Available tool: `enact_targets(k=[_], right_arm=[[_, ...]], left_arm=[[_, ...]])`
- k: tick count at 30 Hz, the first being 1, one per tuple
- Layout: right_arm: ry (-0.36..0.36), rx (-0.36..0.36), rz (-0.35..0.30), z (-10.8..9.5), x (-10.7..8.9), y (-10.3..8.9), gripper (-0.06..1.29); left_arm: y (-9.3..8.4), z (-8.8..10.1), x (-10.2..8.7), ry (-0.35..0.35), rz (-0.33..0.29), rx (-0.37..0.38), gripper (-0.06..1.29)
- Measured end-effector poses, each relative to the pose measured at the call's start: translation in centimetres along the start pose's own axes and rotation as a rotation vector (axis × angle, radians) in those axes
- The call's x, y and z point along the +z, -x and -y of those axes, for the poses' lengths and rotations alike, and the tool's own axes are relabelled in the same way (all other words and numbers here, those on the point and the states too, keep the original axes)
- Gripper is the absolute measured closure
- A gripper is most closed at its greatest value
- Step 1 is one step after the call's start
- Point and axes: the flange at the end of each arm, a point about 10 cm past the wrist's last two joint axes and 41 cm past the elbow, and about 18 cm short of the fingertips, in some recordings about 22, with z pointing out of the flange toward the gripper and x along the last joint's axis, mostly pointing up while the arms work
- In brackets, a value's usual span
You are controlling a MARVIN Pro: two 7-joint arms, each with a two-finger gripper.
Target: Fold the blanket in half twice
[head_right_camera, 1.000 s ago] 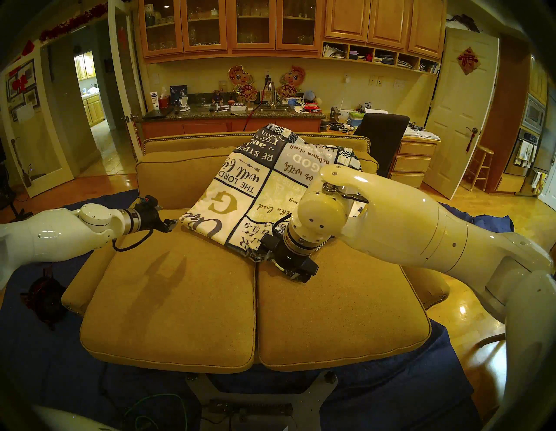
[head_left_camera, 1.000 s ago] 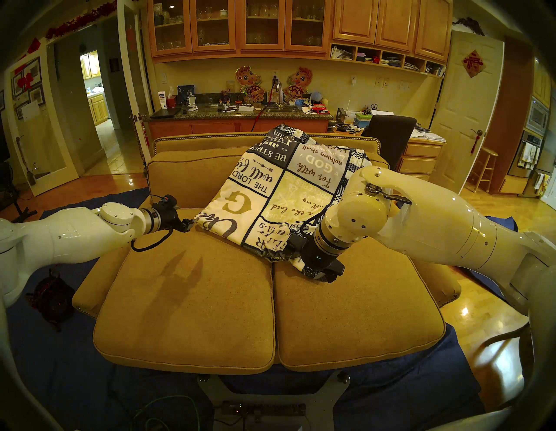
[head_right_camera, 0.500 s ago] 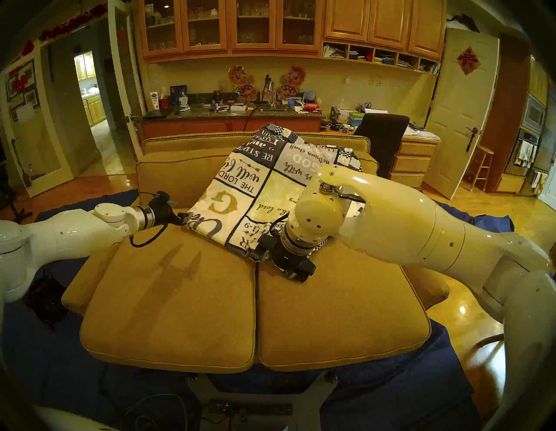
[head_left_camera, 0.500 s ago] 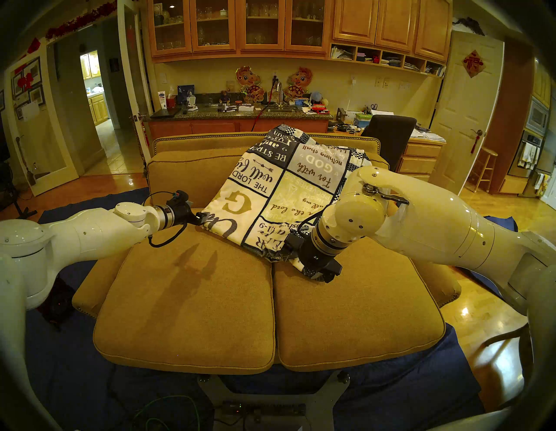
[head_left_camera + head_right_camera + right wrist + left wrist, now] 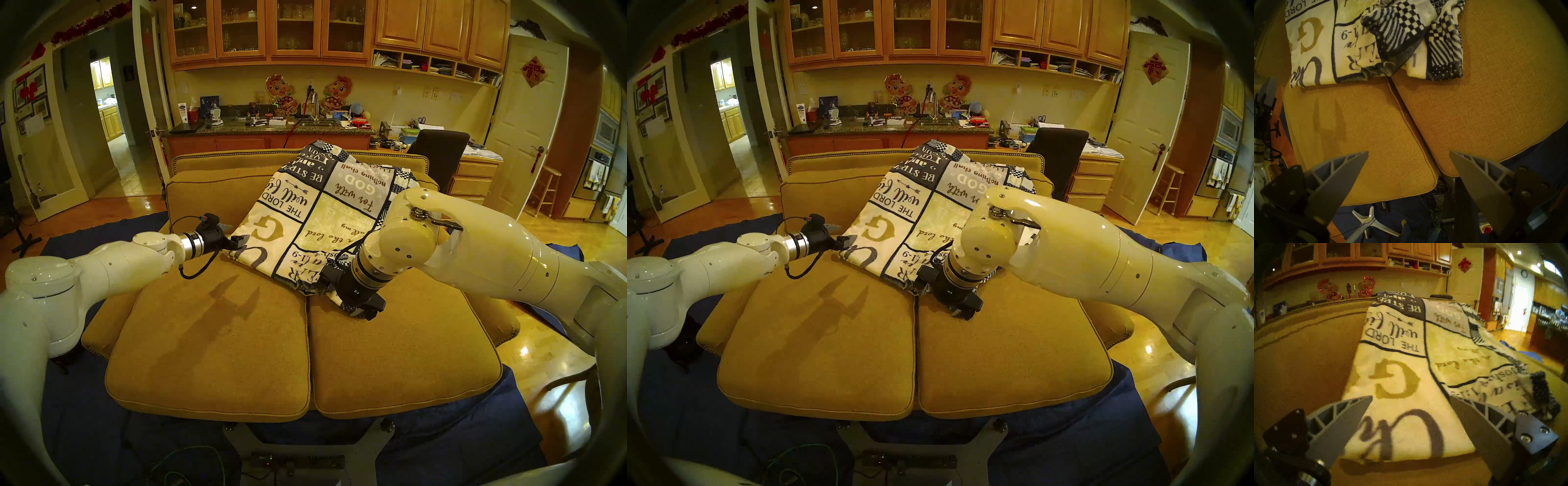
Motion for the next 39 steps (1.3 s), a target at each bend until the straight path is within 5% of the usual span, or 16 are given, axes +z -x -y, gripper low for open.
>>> enact_targets(k=[6, 12, 21, 39], right_arm=[[-0.004, -0.010, 0.010, 0.1, 0.0, 0.3, -0.01], [-0.008, -0.017, 0.016, 0.0, -0.2, 0.5, -0.01], [-0.003, -0.008, 0.014, -0.6, -0.3, 0.0, -0.01], [-0.012, -0.013, 0.014, -0.6, -0.2, -0.2, -0.01]], left_arm=[[3.3, -2.4, 1.2, 0.068, 0.054, -0.057, 0.00], [4.0, -1.8, 1.5, 0.048, 0.087, -0.087, 0.00], [2.9, 0.3, 0.4, 0.022, -0.002, -0.192, 0.00], [5.9, -0.2, 1.2, -0.036, -0.038, -0.335, 0.00]])
